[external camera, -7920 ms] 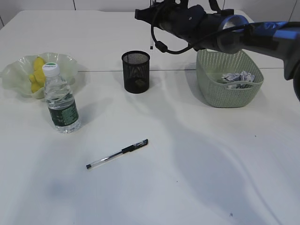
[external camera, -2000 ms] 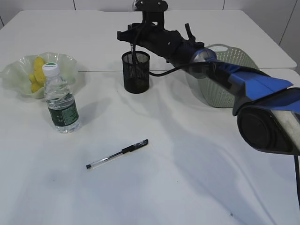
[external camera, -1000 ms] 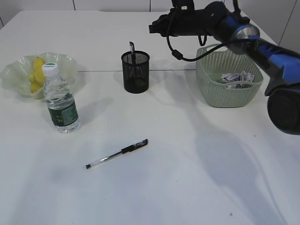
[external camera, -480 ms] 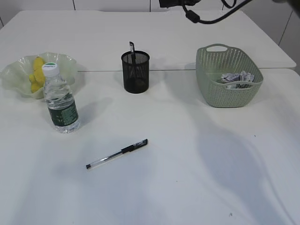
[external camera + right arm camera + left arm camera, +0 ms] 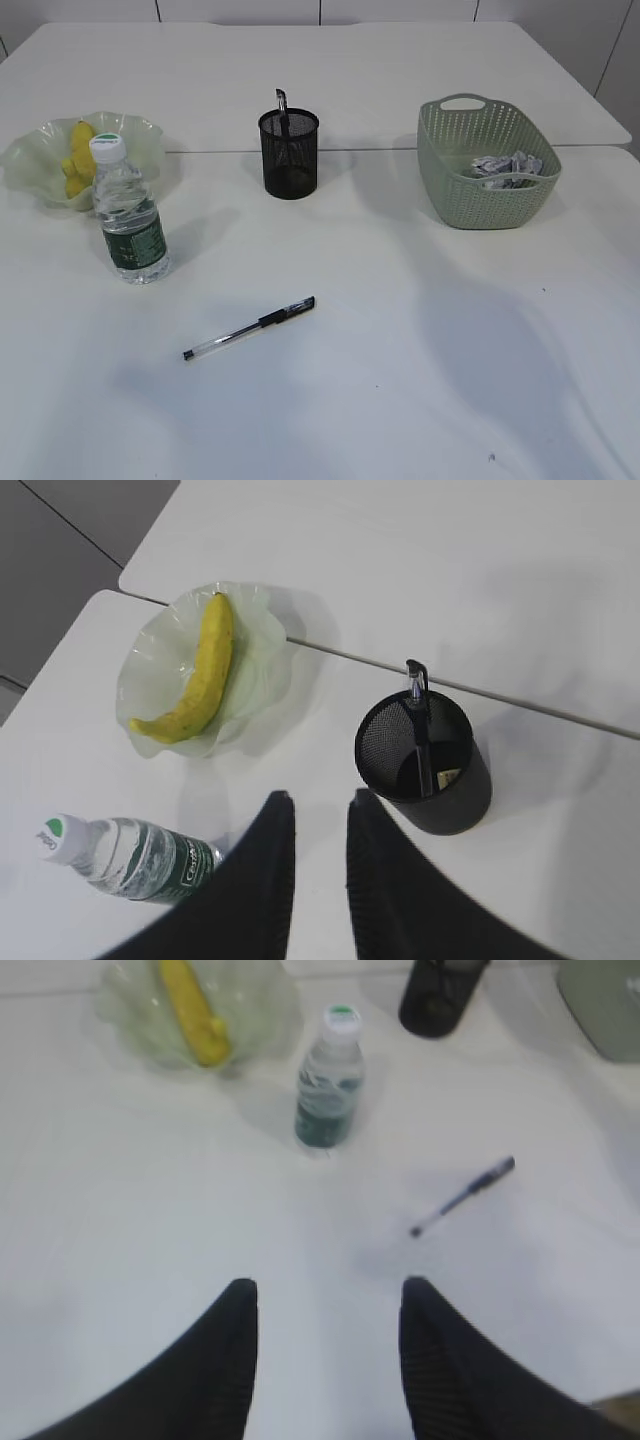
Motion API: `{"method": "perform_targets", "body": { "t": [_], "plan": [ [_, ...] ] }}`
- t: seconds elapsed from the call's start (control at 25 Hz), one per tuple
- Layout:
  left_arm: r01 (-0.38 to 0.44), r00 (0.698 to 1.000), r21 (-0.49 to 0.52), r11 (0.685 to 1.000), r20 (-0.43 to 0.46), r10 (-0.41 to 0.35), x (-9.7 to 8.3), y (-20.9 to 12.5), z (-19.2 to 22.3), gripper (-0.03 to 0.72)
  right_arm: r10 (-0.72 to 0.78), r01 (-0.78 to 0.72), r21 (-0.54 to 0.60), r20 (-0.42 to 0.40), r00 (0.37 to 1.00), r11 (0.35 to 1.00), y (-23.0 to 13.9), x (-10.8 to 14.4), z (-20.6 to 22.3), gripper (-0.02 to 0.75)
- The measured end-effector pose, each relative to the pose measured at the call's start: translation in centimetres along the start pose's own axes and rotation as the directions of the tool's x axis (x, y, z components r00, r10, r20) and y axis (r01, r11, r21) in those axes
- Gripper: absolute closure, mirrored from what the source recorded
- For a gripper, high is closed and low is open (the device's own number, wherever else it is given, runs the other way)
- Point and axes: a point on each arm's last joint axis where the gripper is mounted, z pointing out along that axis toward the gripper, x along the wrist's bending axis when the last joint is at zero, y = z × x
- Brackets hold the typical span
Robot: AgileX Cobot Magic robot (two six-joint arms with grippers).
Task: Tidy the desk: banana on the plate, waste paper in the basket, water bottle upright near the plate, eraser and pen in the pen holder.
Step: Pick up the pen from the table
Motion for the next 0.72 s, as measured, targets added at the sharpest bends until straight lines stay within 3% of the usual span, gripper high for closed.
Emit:
{"method": "perform_targets", "body": {
  "t": [0.12, 0.24, 0.32, 0.44, 0.52, 0.6, 0.72],
  "plan": [
    [-0.043, 0.997, 0.1, 0.994, 0.074, 0.036, -0.4, 0.2, 0.9, 0.367, -0.018, 0.018, -0.029, 0.0, 1.0, 0.999, 0.6, 1.0, -1.6, 0.598],
    [-0.112, 0.982, 0.132, 0.985, 0.164, 0.09, -1.1, 1.2, 1.9, 0.368, -0.035, 0.035, -0.06, 0.001, 0.999, 0.998, 1.3, 2.1, -3.5, 0.599],
    [-0.191, 0.96, 0.14, 0.971, 0.233, 0.155, -1.8, 1.9, 2.8, 0.368, -0.05, 0.05, -0.083, 0.003, 0.999, 0.995, 1.7, 2.9, -4.9, 0.599],
    [-0.33, 0.903, 0.148, 0.932, 0.336, 0.267, -3.1, 2.9, 4.2, 0.368, -0.077, 0.078, -0.125, 0.008, 0.997, 0.989, 2.3, 4.3, -7.3, 0.599],
    [-0.42, 0.86, 0.157, 0.894, 0.382, 0.337, -4.2, 3.5, 5.4, 0.368, -0.098, 0.099, -0.157, 0.012, 0.995, 0.983, 2.6, 5.5, -9.1, 0.599],
    [-0.523, 0.812, 0.176, 0.834, 0.399, 0.426, -5.1, 3.7, 6.6, 0.368, -0.117, 0.118, -0.187, 0.013, 0.993, 0.975, 2.9, 6.5, -10.9, 0.599],
    [-0.689, 0.701, 0.186, 0.701, 0.418, 0.578, -7.2, 3.3, 8.3, 0.37, -0.148, 0.148, -0.233, 0.02, 0.989, 0.961, 3.2, 8.3, -13.7, 0.599]
  ]
}}
